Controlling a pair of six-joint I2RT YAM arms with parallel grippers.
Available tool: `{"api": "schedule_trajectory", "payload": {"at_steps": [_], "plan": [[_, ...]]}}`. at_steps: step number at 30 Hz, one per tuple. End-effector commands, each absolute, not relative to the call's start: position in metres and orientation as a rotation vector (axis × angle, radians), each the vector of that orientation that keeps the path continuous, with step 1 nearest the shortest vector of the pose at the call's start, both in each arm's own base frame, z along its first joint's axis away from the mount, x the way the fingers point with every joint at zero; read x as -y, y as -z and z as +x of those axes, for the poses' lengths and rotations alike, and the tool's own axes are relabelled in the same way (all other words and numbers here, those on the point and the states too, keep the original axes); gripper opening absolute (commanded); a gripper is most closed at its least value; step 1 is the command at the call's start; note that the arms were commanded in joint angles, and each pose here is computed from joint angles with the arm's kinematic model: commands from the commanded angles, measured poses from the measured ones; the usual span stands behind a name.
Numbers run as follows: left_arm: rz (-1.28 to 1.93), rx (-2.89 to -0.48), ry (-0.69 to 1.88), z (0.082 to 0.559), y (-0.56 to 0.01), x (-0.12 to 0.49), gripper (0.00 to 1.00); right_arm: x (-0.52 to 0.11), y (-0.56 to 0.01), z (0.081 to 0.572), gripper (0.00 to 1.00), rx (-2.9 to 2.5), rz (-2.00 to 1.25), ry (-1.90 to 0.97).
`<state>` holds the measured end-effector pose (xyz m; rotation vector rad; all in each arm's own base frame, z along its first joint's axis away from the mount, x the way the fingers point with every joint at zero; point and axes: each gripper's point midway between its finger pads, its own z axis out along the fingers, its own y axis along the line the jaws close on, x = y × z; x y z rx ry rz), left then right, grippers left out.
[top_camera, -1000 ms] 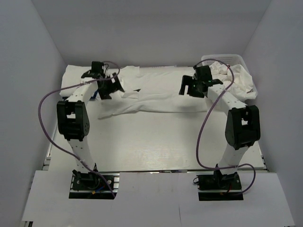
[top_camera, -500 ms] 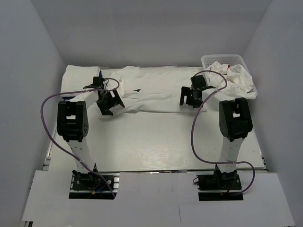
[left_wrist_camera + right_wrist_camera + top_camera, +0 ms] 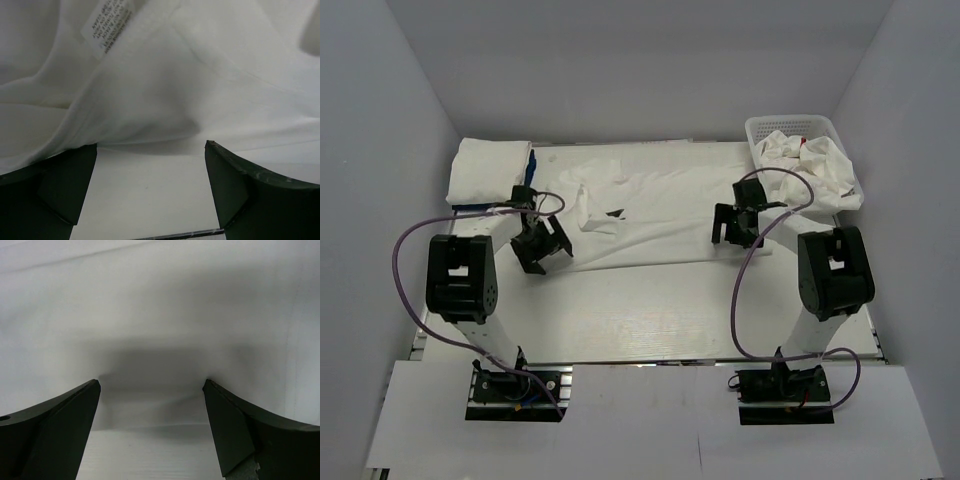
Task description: Fold and stack the t-shirts
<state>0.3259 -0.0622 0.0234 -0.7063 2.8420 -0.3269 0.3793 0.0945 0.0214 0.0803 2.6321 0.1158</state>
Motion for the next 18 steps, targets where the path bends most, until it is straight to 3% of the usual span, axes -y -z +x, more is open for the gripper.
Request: {"api": "schedule_trajectory", "payload": {"at_steps": [1,7,10,18], "plan": [[-0.824,-3.034,0.086,0.253,-0.004,0.039,1.00,-0.077,-0.007,0.331,0.90,-2.772,0.055,-0.046],[-0.870,-3.052,0.025,0.200,-0.027,0.033,1.00,-0.089,-0.026,0.308,0.90,-2.752,0.005,-0.168],[-0.875,-3.011,0.068,0.200,-0.044,0.036,1.00,-0.104,-0.038,0.297,0.90,-2.733,-0.039,-0.264],[-0.536,-2.614,0.437,0.309,-0.158,0.069,1.00,-0.119,-0.112,0.333,0.90,-2.458,-0.115,-0.251]]}}
